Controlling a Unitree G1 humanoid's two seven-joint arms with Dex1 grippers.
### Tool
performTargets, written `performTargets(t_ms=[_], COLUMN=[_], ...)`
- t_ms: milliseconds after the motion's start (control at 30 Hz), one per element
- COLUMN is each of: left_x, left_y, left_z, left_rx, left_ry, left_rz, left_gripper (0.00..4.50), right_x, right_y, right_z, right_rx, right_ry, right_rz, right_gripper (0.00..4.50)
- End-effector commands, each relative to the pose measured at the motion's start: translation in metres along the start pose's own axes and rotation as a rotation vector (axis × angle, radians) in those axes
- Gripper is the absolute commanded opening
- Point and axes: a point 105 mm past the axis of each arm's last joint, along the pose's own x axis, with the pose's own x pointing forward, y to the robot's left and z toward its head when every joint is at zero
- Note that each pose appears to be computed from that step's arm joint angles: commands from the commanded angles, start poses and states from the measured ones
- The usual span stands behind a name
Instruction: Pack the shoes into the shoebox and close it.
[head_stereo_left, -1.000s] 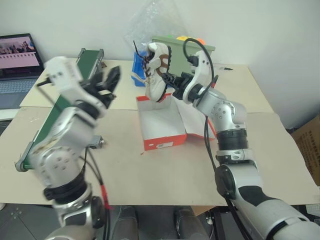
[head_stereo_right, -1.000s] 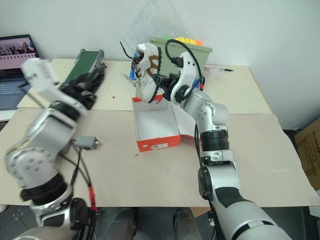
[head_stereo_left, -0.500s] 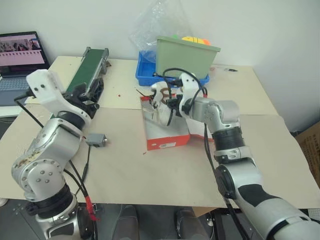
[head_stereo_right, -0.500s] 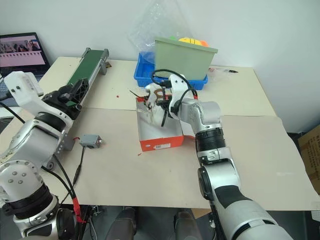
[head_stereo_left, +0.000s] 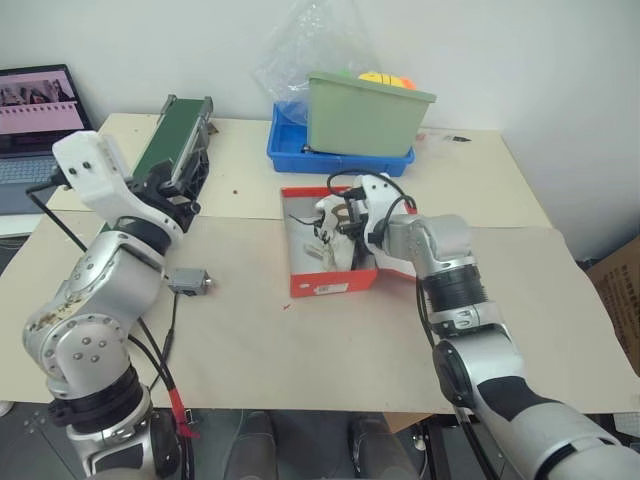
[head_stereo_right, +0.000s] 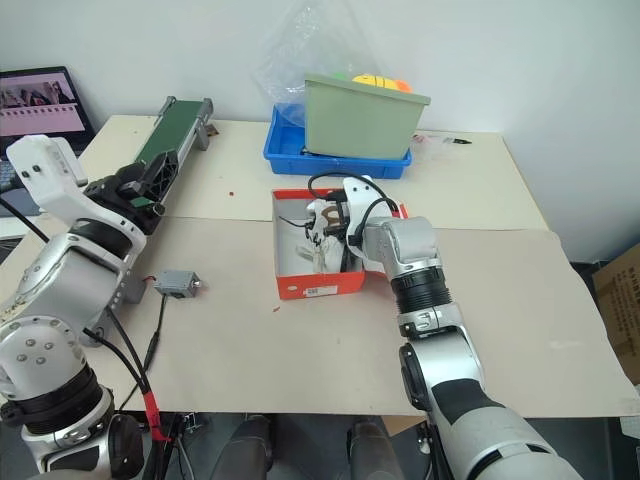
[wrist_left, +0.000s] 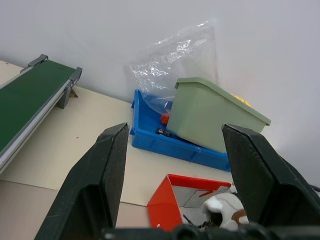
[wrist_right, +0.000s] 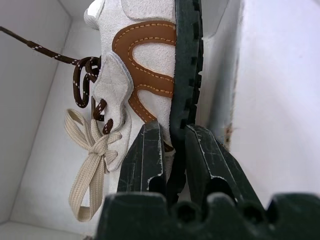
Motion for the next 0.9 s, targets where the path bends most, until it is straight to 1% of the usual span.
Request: performTargets(t_ms=[33, 67, 133, 233, 333, 433, 467, 500, 533, 600, 667, 700, 767, 900], left_x=[-0.001, 0.000, 0.000, -0.001, -0.001, -0.002, -0.002, -0.003, -0.003, -0.003, -0.005, -0.006, -0.008, -0.021], left_y=[-0.007, -0.008, -0.008, -0.009, -0.008, -0.004, -0.003, -0.002, -0.001, 0.004, 0.010, 0.014, 0.025, 0.055], left_z=[0.010, 0.010, 0.010, 0.010, 0.010, 0.012, 0.013, 0.014, 0.015, 0.019, 0.023, 0.025, 0.024, 0.014], left_rx=[0.015, 0.016, 0.017, 0.026, 0.031, 0.041, 0.045, 0.049, 0.059, 0.094, 0.137, 0.152, 0.193, 0.315], left_ry=[-0.040, -0.040, -0.040, -0.038, -0.038, -0.038, -0.039, -0.040, -0.043, -0.052, -0.066, -0.073, -0.072, -0.025], left_rz=[-0.030, -0.030, -0.032, -0.034, -0.033, -0.022, -0.020, -0.018, -0.013, 0.006, 0.043, 0.066, 0.121, 0.253], left_gripper=[3.16, 3.16, 3.22, 3.22, 3.22, 3.22, 3.22, 3.22, 3.22, 3.22, 3.22, 3.22, 3.22, 3.22], right_x=[-0.006, -0.006, -0.006, -0.008, -0.017, -0.041, -0.051, -0.060, -0.076, -0.109, -0.131, -0.135, -0.136, -0.125], right_y=[0.004, 0.004, 0.005, 0.006, 0.011, 0.043, 0.053, 0.061, 0.072, 0.092, 0.098, 0.100, 0.101, 0.095], right_z=[0.007, 0.006, 0.006, 0.011, 0.029, 0.061, 0.069, 0.078, 0.093, 0.119, 0.134, 0.134, 0.124, 0.101], right_rx=[-0.028, -0.029, -0.032, -0.044, -0.065, -0.060, -0.066, -0.078, -0.077, -0.108, -0.188, -0.195, -0.234, -0.384], right_ry=[-0.032, -0.031, -0.030, -0.046, -0.097, -0.210, -0.238, -0.275, -0.328, -0.466, -0.620, -0.653, -0.661, -0.651], right_rz=[0.016, 0.018, 0.025, 0.025, 0.031, 0.208, 0.262, 0.306, 0.383, 0.531, 0.592, 0.641, 0.717, 0.759], right_gripper=[0.25, 0.25, 1.22, 2.15, 3.21, 4.29, 4.43, 4.43, 4.43, 4.43, 4.43, 4.43, 4.43, 4.43])
